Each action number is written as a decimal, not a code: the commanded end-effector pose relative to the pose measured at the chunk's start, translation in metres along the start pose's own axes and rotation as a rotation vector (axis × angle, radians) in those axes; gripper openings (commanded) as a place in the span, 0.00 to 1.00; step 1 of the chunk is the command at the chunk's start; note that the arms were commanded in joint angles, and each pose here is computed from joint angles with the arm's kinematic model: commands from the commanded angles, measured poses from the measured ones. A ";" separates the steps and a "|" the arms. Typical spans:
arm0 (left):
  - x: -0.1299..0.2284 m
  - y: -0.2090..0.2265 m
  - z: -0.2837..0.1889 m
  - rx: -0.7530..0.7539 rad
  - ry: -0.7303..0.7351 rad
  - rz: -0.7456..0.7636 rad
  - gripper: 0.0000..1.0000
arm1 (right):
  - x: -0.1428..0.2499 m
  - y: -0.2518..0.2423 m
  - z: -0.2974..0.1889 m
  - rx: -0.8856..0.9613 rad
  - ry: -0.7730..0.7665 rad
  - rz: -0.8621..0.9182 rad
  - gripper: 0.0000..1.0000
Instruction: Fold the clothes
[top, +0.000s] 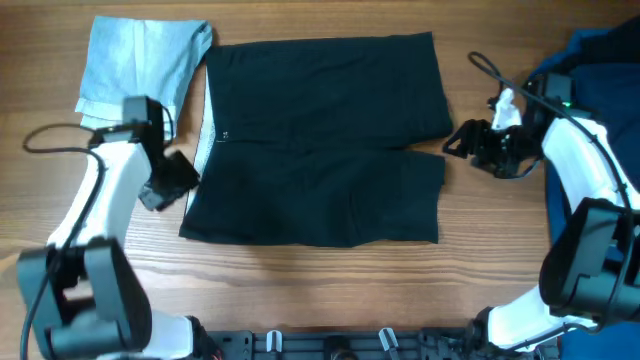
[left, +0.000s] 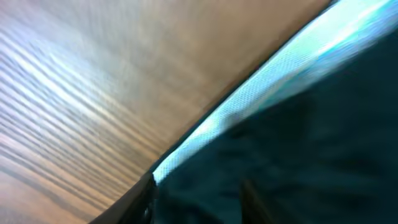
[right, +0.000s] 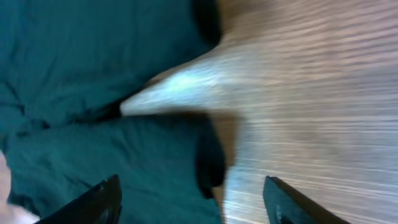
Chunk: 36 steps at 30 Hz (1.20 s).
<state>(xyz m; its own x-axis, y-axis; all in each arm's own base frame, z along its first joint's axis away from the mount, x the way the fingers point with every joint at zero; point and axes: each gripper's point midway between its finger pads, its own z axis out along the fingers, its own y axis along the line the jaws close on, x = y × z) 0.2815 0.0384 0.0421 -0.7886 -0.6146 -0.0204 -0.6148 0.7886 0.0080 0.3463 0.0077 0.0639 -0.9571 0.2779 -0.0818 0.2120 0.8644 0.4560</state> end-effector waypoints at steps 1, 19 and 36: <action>-0.036 -0.028 -0.073 0.167 -0.235 -0.002 0.64 | 0.021 0.001 0.018 -0.036 0.061 0.098 0.76; -0.026 -0.064 0.015 0.088 -0.067 0.125 0.56 | -0.013 0.018 0.046 -0.268 -0.148 0.221 0.09; 0.008 -0.071 0.049 0.005 0.060 0.247 0.59 | -0.021 0.004 0.045 -0.125 -0.224 -0.263 0.59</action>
<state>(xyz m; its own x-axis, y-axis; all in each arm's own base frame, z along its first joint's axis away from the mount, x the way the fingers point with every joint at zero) 0.3267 -0.0179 -0.0015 -0.9061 -0.4231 -0.0012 -0.4231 0.9061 -0.0069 0.3683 0.0374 0.0327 -0.9163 0.1941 -0.3504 -0.0506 0.8117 0.5819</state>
